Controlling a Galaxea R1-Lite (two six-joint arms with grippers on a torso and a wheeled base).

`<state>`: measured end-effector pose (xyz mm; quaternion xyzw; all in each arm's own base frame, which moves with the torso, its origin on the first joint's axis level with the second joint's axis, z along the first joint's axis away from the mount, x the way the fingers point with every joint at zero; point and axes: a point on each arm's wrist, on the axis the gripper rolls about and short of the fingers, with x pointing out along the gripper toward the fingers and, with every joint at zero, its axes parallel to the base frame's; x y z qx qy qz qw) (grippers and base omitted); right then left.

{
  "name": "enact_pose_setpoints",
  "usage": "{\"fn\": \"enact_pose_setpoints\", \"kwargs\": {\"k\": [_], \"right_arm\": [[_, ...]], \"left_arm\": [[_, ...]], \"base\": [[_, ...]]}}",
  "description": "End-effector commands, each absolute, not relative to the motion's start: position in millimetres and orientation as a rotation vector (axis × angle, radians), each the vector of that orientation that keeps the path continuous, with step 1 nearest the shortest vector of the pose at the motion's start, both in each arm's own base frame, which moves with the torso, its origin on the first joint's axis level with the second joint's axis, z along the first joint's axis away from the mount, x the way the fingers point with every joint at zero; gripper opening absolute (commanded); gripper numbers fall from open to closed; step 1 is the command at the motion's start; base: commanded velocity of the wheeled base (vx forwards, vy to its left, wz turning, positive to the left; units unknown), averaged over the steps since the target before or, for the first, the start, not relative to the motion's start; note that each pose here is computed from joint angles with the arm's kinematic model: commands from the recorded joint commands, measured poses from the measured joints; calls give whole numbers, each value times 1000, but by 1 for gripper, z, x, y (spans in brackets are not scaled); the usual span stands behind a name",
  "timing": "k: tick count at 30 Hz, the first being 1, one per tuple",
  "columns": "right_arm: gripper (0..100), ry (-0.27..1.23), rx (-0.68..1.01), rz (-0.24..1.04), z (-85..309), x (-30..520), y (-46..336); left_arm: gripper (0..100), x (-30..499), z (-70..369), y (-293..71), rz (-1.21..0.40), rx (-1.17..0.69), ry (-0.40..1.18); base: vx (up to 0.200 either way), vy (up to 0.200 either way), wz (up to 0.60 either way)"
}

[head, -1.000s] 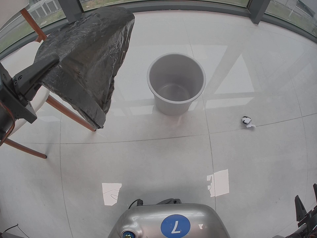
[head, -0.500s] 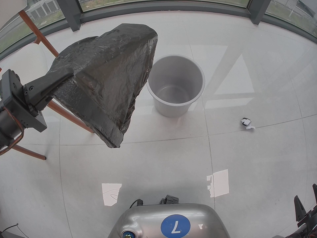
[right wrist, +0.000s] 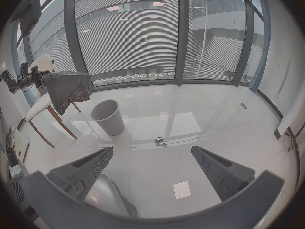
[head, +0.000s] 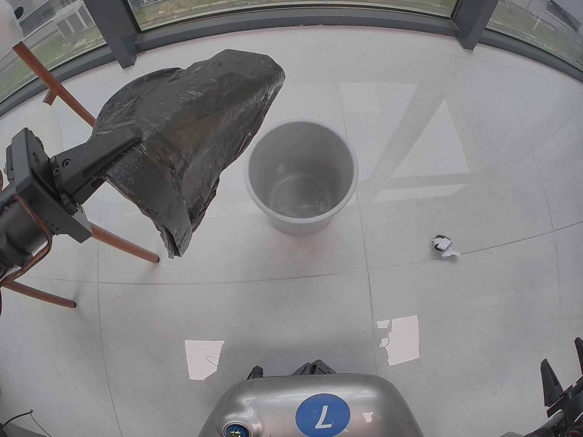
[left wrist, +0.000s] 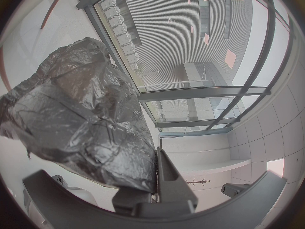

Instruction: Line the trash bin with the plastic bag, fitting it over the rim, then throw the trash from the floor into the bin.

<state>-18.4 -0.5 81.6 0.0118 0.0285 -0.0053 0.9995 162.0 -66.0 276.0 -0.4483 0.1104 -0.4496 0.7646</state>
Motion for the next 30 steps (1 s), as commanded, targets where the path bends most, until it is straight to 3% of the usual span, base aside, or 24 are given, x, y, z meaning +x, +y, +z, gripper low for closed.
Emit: {"fn": "enact_pose_setpoints", "kwargs": {"k": [1, 13, 30], "right_arm": [[100, 72, 24, -10, 77, -17, 0], [100, 74, 23, -1, 78, -17, -1], [100, 80, 23, 2, 78, -17, -1]], "left_arm": [[0, 163, 276, -66, -977, -975, 242], [0, 162, 275, -66, -982, -930, 218], [0, 161, 275, -66, -980, -911, 206]], "base": [[200, -200, 0], [0, 0, 0], [0, 200, 0]]}}
